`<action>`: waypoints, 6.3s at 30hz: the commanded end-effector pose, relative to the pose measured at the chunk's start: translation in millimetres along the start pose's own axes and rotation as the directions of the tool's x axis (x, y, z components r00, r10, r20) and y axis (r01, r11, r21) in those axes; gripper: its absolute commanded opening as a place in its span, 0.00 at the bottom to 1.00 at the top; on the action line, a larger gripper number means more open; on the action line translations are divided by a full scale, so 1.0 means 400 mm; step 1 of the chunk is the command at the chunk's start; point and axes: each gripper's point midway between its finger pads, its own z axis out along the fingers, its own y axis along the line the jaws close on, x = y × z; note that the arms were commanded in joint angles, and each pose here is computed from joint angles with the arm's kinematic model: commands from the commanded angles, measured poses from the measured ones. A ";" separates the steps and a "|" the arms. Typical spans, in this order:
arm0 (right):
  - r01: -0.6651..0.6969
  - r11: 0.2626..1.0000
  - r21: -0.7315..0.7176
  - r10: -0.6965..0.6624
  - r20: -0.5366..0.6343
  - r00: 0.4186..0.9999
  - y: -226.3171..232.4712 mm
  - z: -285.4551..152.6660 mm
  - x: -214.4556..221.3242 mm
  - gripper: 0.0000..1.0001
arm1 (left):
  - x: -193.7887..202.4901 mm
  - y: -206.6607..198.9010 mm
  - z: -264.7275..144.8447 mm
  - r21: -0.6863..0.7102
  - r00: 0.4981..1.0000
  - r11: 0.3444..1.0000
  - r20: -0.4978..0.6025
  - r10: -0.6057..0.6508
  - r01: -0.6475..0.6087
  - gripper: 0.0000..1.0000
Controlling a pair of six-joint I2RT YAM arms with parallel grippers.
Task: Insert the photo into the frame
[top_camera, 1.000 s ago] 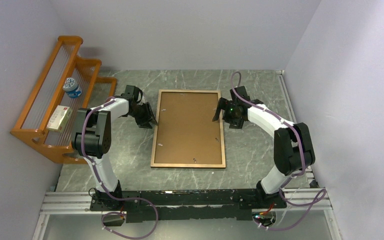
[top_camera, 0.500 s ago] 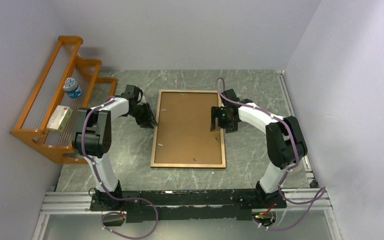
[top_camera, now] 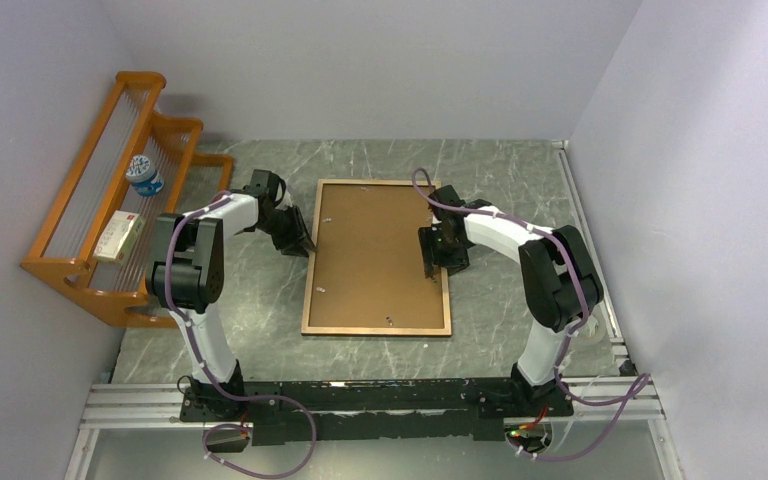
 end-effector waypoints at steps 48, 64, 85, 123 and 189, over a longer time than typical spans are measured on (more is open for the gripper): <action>-0.259 0.963 0.070 0.221 0.342 0.913 -0.030 -0.042 -0.316 0.61 | -0.016 0.015 0.011 -0.030 1.000 1.000 -0.021 -0.006 0.006 0.41; -0.324 0.935 0.145 0.259 0.347 0.902 -0.096 0.048 -0.414 0.65 | -0.007 0.032 0.034 -0.041 0.998 0.999 -0.062 -0.017 0.014 0.41; -0.256 0.951 0.174 0.191 0.319 0.928 -0.131 0.045 -0.379 0.28 | -0.002 0.036 0.037 -0.045 0.998 0.999 -0.066 -0.019 0.016 0.38; 0.152 0.719 -0.678 -0.100 0.116 0.988 0.615 -0.045 -0.057 0.35 | 0.177 0.046 -0.038 0.035 0.991 0.993 -0.078 -0.111 0.114 0.37; 0.035 0.822 -0.569 0.202 0.348 0.916 0.574 0.016 -0.349 0.44 | -0.016 0.002 -0.044 0.068 0.999 0.997 0.015 -0.031 0.030 0.46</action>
